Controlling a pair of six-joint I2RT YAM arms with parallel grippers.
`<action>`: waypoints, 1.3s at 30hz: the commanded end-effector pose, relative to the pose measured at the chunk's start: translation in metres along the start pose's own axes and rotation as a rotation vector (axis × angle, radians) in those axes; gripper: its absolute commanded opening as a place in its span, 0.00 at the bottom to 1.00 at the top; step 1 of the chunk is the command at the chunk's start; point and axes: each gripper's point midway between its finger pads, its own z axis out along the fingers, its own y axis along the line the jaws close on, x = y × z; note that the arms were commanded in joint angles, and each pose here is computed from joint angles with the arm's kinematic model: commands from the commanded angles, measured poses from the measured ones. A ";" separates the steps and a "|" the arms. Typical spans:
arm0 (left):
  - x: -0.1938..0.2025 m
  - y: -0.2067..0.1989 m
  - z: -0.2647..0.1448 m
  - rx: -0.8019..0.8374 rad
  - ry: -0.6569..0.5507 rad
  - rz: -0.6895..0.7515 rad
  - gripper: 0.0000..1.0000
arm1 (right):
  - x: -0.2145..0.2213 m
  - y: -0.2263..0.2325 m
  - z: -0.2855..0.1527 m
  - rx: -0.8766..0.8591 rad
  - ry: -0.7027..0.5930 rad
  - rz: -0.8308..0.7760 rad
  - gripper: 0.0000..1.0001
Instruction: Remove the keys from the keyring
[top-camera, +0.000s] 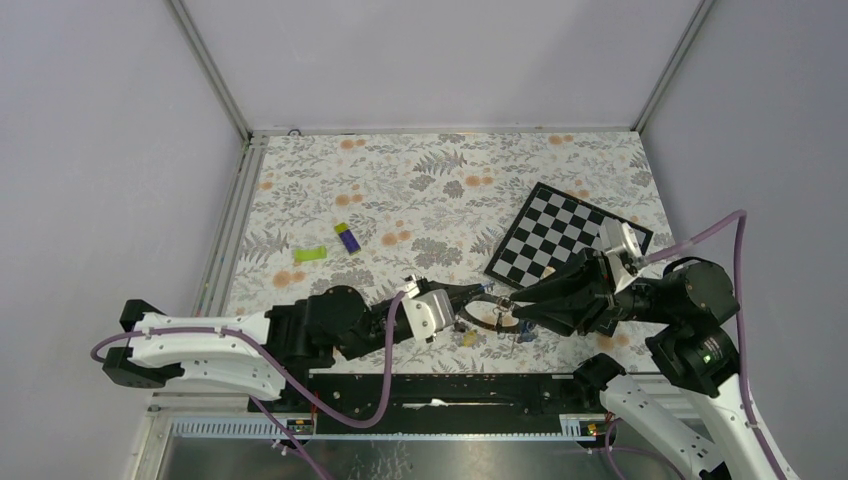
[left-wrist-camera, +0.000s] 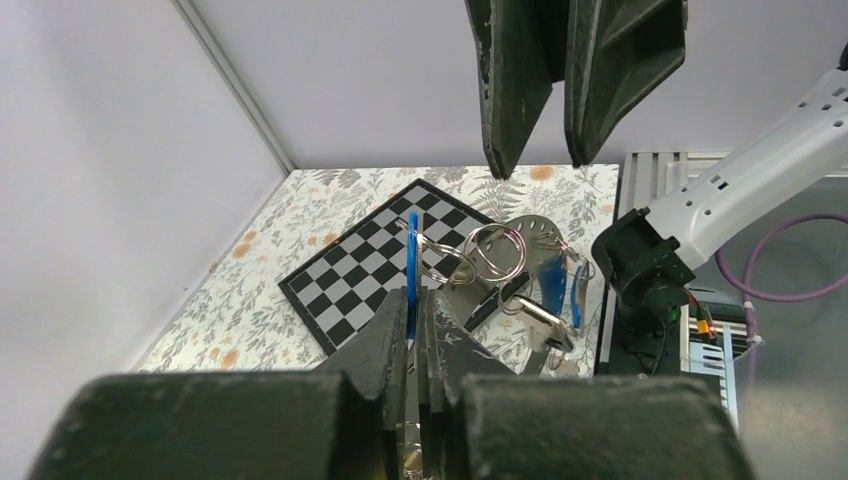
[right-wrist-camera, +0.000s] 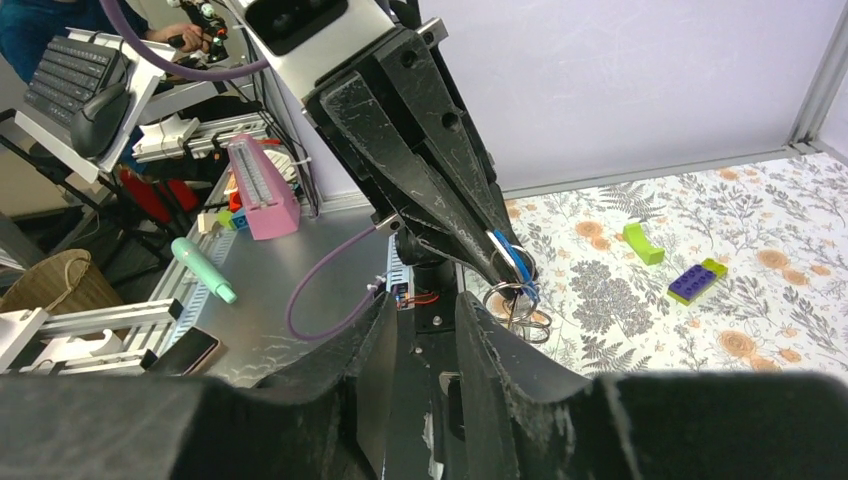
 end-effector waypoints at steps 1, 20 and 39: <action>-0.046 0.027 0.000 -0.106 -0.104 -0.049 0.00 | -0.005 -0.010 0.005 0.027 -0.008 0.007 0.34; -0.040 0.041 0.008 -0.200 -0.031 -0.041 0.00 | 0.002 -0.028 0.014 0.054 0.008 0.049 0.27; -0.042 0.039 0.012 -0.194 -0.031 -0.046 0.00 | 0.013 -0.033 0.019 0.022 0.003 0.076 0.29</action>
